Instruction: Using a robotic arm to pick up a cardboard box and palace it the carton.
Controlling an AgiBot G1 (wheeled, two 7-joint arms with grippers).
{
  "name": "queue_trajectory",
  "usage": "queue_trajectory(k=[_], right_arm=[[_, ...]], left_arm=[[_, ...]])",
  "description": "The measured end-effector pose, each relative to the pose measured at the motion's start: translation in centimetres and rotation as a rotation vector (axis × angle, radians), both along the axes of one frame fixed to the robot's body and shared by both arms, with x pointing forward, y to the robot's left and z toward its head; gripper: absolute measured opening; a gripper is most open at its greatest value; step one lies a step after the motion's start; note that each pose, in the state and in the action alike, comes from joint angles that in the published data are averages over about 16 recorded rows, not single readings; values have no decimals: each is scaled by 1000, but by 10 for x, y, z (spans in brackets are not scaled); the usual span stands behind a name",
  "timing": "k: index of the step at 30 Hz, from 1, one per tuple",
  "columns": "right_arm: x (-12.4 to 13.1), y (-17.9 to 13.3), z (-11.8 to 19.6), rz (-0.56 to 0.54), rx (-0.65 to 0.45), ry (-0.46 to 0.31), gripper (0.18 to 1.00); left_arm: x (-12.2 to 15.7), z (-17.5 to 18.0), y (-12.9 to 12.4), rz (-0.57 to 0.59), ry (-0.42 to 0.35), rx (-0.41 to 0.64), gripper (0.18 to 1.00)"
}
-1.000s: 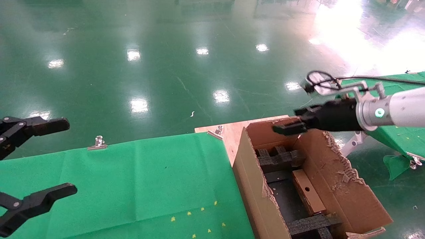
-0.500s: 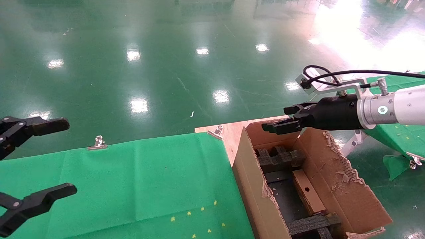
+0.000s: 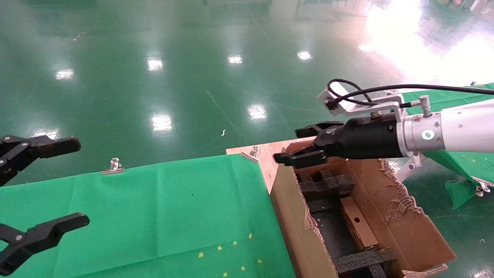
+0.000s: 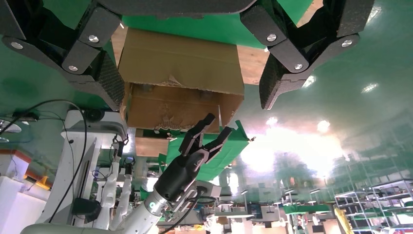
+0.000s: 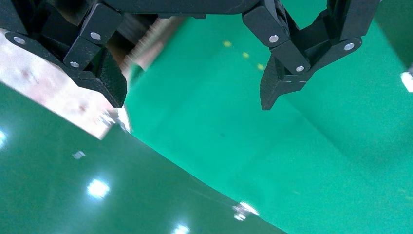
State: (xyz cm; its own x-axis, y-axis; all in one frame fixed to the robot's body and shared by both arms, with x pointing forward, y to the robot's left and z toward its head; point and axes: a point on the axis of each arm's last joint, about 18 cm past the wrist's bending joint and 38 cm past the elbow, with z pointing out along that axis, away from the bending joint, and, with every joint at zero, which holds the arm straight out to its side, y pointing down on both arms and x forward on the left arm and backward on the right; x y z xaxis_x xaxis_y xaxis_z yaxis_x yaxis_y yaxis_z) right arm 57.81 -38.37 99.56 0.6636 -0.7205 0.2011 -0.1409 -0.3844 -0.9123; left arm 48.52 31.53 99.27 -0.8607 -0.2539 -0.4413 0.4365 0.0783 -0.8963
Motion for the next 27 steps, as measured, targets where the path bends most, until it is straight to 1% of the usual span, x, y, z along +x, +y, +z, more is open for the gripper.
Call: queue_trajectory(k=[14,27], right_arm=[[-22,45,-2,259,37,-73,1001],[-50,71,-2,477,82,-185,1001]], left_arm=[[0,0,0,0,0,0,1001],[0,0,0,0,0,0,1001]])
